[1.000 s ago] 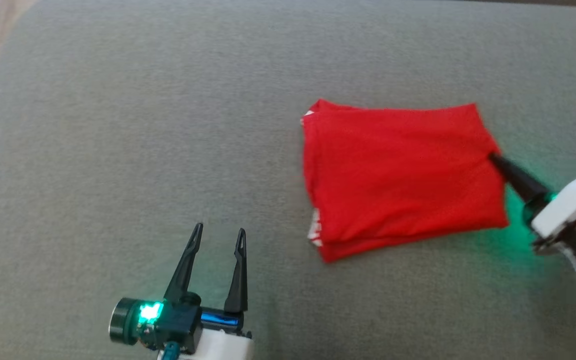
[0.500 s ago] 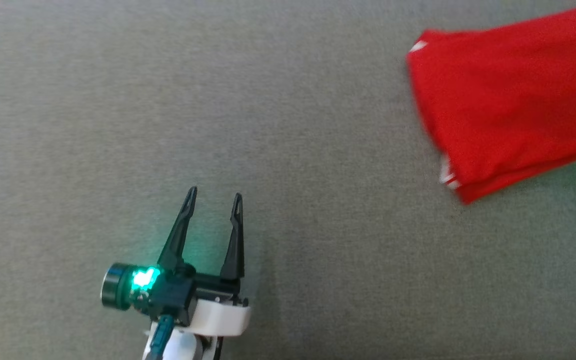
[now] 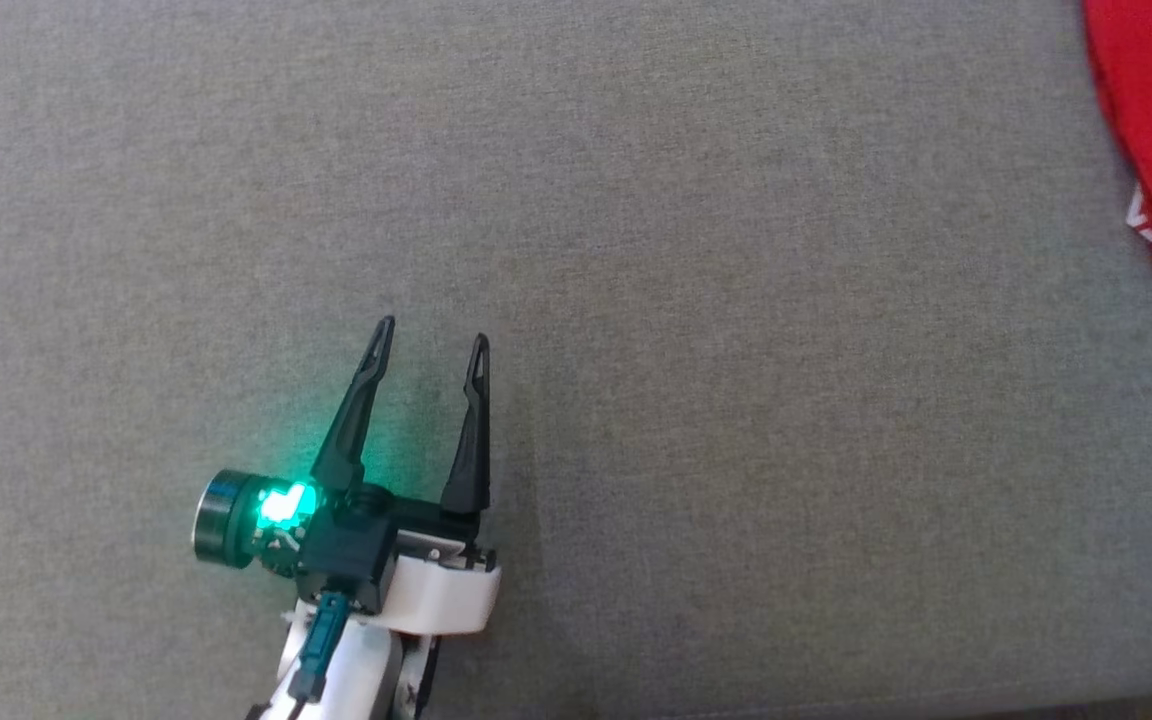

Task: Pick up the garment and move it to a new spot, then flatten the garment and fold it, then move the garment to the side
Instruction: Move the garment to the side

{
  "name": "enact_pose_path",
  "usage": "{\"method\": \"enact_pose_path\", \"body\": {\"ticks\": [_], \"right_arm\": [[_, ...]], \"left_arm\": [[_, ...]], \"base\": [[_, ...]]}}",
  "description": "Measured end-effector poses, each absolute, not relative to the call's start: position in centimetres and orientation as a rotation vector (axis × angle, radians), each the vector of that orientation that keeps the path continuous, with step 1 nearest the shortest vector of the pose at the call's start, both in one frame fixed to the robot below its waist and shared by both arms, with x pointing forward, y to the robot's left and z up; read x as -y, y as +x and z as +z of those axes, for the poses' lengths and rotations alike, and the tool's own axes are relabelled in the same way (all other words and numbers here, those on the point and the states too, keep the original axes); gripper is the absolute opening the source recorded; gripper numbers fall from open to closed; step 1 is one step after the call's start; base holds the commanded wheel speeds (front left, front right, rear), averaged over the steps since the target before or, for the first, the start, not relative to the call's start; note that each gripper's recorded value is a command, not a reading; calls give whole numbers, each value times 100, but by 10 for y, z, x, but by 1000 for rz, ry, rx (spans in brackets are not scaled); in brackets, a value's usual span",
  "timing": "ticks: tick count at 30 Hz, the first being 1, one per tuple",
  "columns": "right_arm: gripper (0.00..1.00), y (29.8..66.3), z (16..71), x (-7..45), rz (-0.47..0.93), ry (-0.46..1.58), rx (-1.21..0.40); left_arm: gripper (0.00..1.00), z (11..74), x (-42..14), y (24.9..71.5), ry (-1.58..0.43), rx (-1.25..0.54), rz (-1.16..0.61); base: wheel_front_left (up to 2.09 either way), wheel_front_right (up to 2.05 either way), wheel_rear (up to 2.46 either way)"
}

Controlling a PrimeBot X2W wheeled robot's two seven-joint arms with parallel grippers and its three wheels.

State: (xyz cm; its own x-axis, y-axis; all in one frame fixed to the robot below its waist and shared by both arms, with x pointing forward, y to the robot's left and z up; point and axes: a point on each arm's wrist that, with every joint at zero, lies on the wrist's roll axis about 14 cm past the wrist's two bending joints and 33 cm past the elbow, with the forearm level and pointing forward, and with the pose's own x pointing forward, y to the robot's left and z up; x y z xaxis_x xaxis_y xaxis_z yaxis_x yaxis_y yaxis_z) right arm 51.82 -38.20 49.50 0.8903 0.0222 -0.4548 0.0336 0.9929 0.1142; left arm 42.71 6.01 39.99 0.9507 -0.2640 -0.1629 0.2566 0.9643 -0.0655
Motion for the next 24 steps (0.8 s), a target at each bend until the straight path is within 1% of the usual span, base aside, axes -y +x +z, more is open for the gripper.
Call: {"method": "enact_pose_path", "body": {"ticks": [1, 2, 3, 4, 8, 11, 16, 19, 22, 23, 24], "right_arm": [[0, 518, 497, 385, -11, 102, -472], [31, 517, 499, 389, -21, 95, -469], [88, 515, 500, 394, -32, 83, -467], [100, 512, 500, 398, -41, 56, -469], [100, 501, 500, 405, -45, -37, -472], [100, 499, 503, 388, 1, -61, -459], [100, 491, 496, 321, 145, 3, -425], [100, 478, 494, 279, 239, 15, -401], [100, 457, 487, 238, 325, 23, -364], [100, 457, 487, 238, 325, 23, -364], [100, 449, 485, 226, 346, 36, -348]], "left_arm": [[100, 401, -61, 427, -43, -169, -262], [100, 402, -62, 428, -43, -165, -256], [100, 405, -63, 429, -46, -157, -249], [100, 409, -65, 430, -53, -149, -240], [100, 420, -73, 431, -85, -127, -207], [100, 435, -80, 430, -84, -92, -182], [100, 463, -87, 423, -88, -27, -161], [100, 473, -93, 410, -83, -9, -145], [100, 478, -99, 394, -88, -7, -125], [100, 478, -99, 394, -88, -7, -125], [100, 479, -100, 389, -90, -7, -120]], "base": [[0, 0, 0], [0, 0, 0], [0, 0, 0], [0, 0, 0], [0, 0, 0], [0, 0, 0], [0, 0, 0], [0, 0, 0], [0, 0, 0], [0, 0, 0], [0, 0, 0]]}}
